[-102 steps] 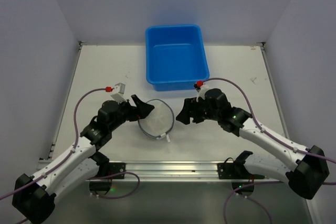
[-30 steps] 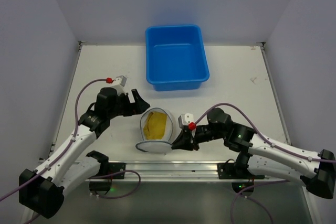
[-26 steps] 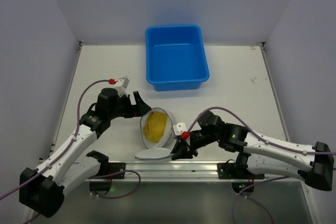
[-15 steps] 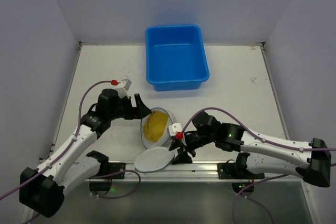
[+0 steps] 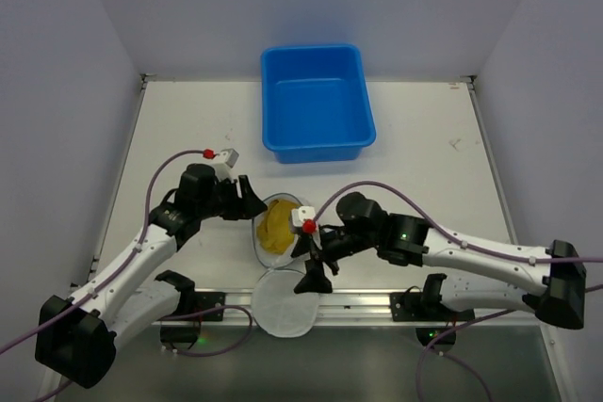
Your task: Unzip the laundry bag and remove the bra
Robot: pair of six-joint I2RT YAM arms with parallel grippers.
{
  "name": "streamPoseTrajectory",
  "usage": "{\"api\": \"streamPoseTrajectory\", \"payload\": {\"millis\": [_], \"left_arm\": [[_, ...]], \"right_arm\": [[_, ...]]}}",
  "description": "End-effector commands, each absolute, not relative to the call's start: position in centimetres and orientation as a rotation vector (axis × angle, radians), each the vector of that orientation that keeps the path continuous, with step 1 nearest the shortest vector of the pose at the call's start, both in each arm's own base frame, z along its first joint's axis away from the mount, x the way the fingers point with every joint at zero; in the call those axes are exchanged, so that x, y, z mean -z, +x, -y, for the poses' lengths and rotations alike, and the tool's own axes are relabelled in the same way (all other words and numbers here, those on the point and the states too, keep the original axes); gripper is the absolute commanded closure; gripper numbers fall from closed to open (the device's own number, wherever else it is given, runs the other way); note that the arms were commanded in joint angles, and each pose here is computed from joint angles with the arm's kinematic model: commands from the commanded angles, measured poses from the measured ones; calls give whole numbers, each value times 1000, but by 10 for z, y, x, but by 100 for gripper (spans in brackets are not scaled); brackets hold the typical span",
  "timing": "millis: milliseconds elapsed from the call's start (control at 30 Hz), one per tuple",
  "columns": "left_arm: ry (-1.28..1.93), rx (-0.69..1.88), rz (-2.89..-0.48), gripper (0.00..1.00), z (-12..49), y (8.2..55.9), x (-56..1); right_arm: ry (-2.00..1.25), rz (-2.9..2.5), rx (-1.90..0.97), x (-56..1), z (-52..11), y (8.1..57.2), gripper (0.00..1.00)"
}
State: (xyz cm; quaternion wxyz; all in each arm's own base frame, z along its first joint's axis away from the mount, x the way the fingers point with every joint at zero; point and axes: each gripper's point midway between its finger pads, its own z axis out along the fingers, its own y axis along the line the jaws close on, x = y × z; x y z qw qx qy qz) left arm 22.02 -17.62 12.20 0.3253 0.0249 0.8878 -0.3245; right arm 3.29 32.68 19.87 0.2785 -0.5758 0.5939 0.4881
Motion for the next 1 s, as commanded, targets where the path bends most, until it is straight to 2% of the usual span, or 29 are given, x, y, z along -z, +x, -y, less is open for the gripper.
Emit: {"api": "streamPoseTrajectory", "payload": {"millis": [0,233,467,533,733,967], "left_arm": [[108,867,-2291,43,178,222,-125],[104,895,-2284,79,180,218,-125],[-17,1028,-2224,96,190,210,-134],[-28,1058,-2193,100,195,205,-135],[-111,1058,-2182,100,203,204,-128],[-147,1015,-2193,100,200,208,-123]], "right_arm": [[-1296,-1803,-1163,-193,-358,80,15],[-883,-2137,-949,-137,-371,149,18],[-448,-2292,-782,-118,-323,217,17],[-411,-2280,-746,-121,-315,226,16],[-451,-2235,-914,-141,-342,217,16],[-483,-2247,-893,-139,-367,208,18]]}}
